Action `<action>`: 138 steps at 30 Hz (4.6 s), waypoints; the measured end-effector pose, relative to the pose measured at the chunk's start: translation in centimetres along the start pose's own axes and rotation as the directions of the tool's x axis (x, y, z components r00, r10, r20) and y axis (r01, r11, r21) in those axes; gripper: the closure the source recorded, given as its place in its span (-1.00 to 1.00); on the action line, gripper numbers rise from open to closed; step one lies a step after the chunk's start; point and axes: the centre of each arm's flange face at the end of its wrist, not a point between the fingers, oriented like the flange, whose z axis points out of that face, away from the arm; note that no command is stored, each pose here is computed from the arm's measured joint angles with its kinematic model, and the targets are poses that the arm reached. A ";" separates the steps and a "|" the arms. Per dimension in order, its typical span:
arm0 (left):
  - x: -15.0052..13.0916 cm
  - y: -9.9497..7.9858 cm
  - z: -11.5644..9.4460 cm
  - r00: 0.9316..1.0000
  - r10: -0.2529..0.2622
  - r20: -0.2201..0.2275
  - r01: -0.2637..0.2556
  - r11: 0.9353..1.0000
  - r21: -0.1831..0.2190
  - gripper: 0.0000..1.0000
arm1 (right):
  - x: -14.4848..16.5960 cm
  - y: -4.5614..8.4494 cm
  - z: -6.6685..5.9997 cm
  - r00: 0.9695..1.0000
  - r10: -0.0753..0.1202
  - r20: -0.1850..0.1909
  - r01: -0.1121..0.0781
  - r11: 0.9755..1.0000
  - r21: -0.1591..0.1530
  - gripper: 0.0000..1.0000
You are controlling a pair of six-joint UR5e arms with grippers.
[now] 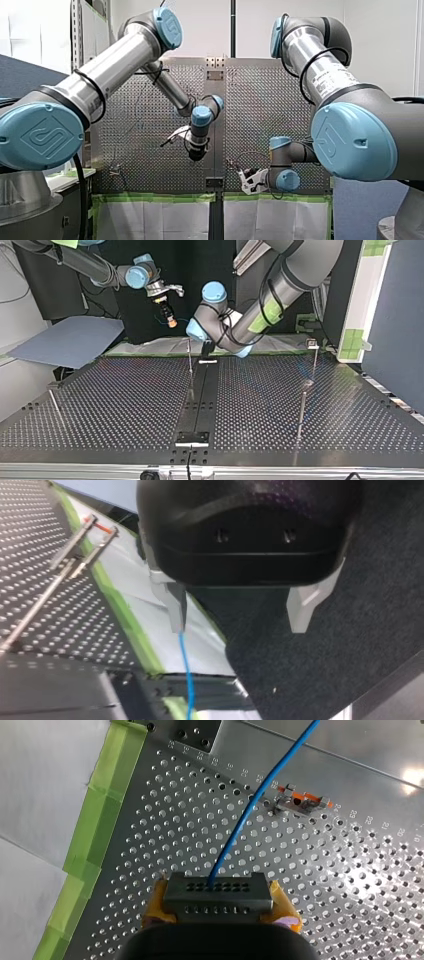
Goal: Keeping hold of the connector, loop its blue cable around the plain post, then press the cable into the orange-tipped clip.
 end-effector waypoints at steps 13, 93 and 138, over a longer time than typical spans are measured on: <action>-3.2 0.2 0.1 0.996 -0.087 -0.023 0.088 0.994 0.057 -1.00 | 0.1 -0.2 0.0 1.000 -0.003 -0.007 0.003 1.000 0.014 1.00; 5.2 -4.4 18.7 0.979 -0.197 -0.055 0.201 0.977 0.069 -1.00 | 0.4 -0.8 0.2 1.000 -0.012 -0.012 0.012 1.000 0.023 1.00; 6.6 -6.8 23.0 0.923 -0.360 0.135 0.349 0.932 0.097 0.58 | 0.4 -0.8 0.3 1.000 -0.009 -0.015 0.009 1.000 0.023 1.00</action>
